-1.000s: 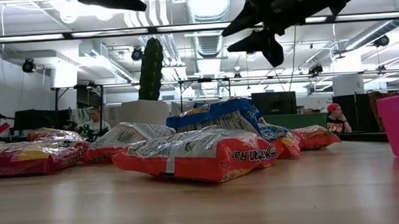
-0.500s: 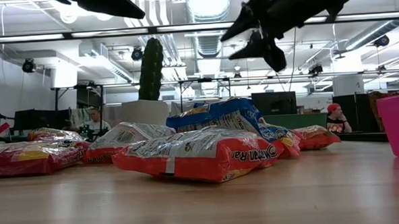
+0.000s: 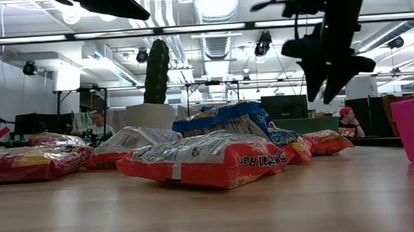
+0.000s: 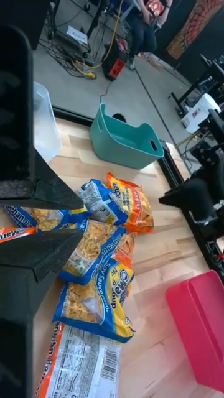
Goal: Sort Maruchan noodles
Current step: Put the orange noodle pack into the transparent bin
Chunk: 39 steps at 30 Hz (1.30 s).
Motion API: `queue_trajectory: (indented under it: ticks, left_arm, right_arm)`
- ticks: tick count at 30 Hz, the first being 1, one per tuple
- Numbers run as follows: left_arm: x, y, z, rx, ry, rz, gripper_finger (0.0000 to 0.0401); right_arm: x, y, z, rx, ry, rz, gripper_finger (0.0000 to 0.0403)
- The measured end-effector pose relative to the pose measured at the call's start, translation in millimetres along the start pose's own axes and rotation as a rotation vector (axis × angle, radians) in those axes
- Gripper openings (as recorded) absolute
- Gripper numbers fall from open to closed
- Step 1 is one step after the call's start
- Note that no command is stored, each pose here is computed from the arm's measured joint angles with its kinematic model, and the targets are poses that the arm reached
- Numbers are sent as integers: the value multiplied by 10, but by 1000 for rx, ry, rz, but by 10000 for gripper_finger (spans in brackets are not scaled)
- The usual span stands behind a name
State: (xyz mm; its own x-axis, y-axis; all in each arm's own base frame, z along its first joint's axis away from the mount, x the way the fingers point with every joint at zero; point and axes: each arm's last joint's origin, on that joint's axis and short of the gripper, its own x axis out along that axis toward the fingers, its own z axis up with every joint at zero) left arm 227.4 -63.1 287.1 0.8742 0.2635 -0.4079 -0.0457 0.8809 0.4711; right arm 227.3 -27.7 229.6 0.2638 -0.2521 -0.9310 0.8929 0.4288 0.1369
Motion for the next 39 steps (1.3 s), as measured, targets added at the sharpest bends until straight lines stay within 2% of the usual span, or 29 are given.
queue_trajectory:
  ticks: [5, 11, 28, 34, 39]
  left_arm:
    - [1, 1, -1, 0, 1, 0, 45]
    - [1, 1, -2, -1, 2, 0, 45]
    - [0, -2, -2, -3, 1, -1, 45]
    - [0, -1, -2, -3, 1, -1, 45]
    - [0, -2, -2, -3, 1, -1, 45]
  right_arm:
    - [133, -87, -85, -7, 9, -50, 176]
    - [296, -221, -205, 61, 16, -100, 180]
    - [676, -288, -332, 183, -126, 55, 181]
    - [806, -327, -390, 219, -177, 147, 161]
    - [835, -343, -406, 231, -192, 163, 131]
